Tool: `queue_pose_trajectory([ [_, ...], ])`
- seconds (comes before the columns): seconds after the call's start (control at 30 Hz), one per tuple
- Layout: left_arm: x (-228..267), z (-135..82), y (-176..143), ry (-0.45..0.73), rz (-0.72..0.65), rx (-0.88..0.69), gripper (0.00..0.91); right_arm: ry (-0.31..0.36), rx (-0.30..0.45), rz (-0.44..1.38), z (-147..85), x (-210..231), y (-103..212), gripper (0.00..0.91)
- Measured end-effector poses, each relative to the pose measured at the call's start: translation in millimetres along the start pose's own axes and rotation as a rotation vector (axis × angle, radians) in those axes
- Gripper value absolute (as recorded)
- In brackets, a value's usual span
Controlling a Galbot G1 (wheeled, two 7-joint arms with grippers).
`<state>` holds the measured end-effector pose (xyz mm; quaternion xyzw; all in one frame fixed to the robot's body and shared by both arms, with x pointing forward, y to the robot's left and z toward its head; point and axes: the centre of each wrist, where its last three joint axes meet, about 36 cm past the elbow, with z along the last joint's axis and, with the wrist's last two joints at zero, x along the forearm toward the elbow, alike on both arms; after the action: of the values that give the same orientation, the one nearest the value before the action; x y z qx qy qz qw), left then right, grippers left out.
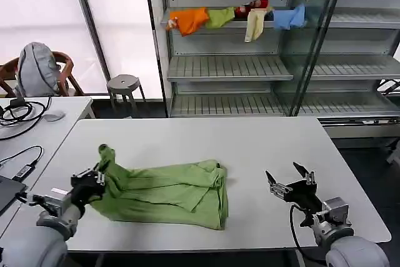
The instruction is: Fold and organize the clothes.
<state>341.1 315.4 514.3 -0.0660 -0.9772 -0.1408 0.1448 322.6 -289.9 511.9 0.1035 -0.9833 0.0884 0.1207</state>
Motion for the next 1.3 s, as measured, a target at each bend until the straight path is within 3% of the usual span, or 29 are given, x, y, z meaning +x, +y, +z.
queue_pose_trajectory([
  [0.7,-45,-13,-117,-0.043,0.305,0.198,0.02,0.004,0.005,0.07,-2,10,-12,0.907],
  [1.3,-66,-24,-161,-0.03,0.365,0.297,0.02,0.007,0.013,0.07,-1,7,-11,0.907],
])
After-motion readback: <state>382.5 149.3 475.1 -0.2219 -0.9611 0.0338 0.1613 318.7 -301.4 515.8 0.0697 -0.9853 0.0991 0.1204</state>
